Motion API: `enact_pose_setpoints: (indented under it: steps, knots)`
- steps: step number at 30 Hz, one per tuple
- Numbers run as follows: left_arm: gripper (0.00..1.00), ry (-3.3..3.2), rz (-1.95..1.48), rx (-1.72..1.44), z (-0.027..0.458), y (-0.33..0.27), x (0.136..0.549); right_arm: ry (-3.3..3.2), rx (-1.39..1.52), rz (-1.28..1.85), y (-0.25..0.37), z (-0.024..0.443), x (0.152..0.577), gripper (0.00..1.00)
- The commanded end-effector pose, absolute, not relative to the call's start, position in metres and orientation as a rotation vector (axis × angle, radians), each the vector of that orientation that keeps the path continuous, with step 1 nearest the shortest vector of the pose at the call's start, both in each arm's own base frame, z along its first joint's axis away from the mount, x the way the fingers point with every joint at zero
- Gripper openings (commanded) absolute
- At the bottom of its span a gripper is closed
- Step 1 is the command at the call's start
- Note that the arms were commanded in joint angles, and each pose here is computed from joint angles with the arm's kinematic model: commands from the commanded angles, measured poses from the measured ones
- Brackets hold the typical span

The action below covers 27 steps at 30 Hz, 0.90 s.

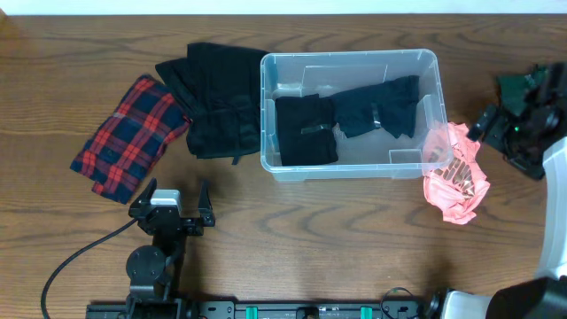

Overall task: Pack container
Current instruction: 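Move the right gripper to the pink shirt and grasp it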

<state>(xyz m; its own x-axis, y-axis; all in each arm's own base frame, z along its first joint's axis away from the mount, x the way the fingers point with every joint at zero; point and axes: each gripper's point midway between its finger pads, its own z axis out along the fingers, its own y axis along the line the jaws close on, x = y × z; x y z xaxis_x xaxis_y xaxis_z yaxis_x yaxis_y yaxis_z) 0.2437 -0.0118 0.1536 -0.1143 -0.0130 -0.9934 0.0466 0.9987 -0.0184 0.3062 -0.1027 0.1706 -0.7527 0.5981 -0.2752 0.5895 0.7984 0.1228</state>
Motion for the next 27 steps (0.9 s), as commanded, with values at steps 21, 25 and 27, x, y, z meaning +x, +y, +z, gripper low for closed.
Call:
enact_pose_setpoints:
  steps: [21, 25, 27]
  knots:
    - [0.98, 1.729, -0.061, 0.024, 0.136, -0.013, 0.244, 2.656, 1.016, 0.139, -0.115, 0.025, 0.281, 0.99]
    - [0.98, 1.729, -0.061, 0.024, 0.136, -0.013, 0.244, 2.643, 0.999, 0.199, -0.107, 0.017, 0.281, 0.99]
    - [0.98, 1.729, -0.061, 0.024, 0.136, -0.013, 0.244, 2.643, 0.999, 0.198, -0.106, 0.013, 0.279, 0.98]
